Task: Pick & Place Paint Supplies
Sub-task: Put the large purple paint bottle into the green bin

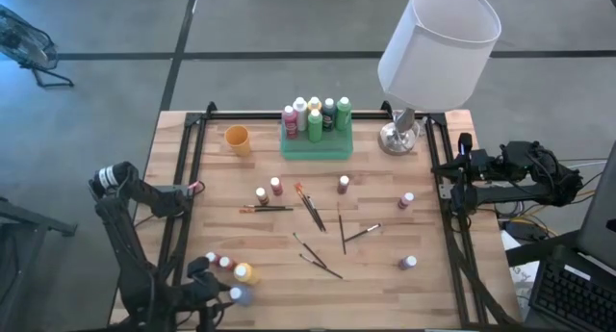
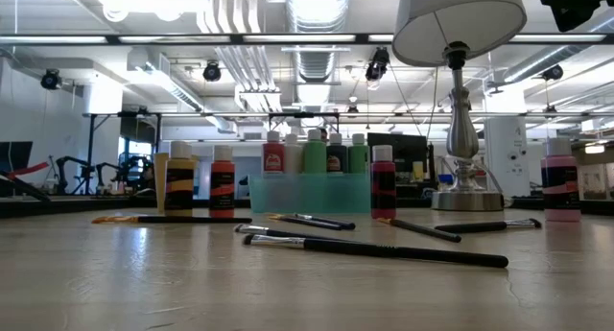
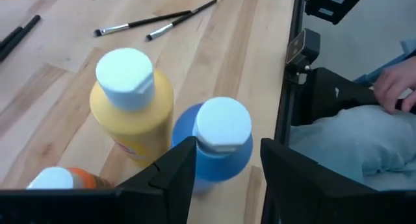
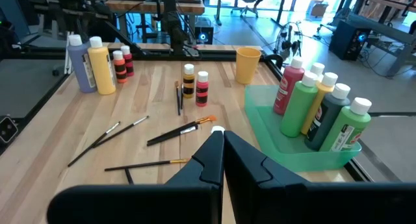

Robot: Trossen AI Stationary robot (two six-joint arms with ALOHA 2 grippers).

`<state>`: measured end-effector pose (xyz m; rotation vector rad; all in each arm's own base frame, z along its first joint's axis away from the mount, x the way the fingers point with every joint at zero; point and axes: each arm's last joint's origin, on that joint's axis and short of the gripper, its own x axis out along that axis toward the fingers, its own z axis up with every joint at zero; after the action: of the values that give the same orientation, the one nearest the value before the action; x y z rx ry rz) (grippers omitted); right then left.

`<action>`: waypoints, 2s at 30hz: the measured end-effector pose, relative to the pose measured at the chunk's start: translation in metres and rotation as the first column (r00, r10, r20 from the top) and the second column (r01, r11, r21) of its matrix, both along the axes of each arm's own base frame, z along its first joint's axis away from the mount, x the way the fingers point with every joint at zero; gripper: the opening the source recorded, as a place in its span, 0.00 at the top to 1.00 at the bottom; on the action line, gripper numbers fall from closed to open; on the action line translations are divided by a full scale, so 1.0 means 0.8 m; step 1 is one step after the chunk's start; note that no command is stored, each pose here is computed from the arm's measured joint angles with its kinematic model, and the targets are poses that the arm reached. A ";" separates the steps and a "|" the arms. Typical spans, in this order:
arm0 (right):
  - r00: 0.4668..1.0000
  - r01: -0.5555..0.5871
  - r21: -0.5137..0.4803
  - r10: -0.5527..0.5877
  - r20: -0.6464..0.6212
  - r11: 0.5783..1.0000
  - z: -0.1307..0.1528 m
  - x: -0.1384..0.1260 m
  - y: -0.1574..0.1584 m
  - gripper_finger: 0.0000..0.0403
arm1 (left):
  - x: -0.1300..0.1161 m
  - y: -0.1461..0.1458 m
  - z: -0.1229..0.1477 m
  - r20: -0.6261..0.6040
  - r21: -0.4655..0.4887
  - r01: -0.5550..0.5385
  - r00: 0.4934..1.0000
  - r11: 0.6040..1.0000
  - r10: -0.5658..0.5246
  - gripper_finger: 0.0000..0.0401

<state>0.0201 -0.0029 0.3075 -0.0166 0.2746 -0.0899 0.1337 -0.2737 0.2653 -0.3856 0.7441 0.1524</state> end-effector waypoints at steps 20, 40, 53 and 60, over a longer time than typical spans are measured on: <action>1.000 0.000 0.000 0.000 0.000 1.000 0.000 0.000 0.000 0.98 | 0.014 0.008 -0.004 0.016 0.045 -0.020 1.000 0.999 0.019 0.55; 1.000 0.000 0.000 0.000 0.000 1.000 0.000 0.000 0.000 0.98 | 0.027 -0.001 -0.018 0.012 0.054 -0.016 1.000 0.998 0.015 0.56; 1.000 -0.001 0.000 0.001 0.000 1.000 0.000 0.000 0.000 0.98 | 0.026 -0.001 -0.018 0.006 0.056 -0.009 1.000 0.998 0.009 0.69; 1.000 0.000 0.000 0.000 0.000 1.000 0.000 0.000 0.000 0.98 | 0.026 0.000 -0.016 0.000 0.049 -0.006 1.000 0.999 0.006 0.67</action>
<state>0.0201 -0.0030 0.3076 -0.0166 0.2744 -0.0900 0.1545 -0.2739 0.2521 -0.3416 0.7382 0.1762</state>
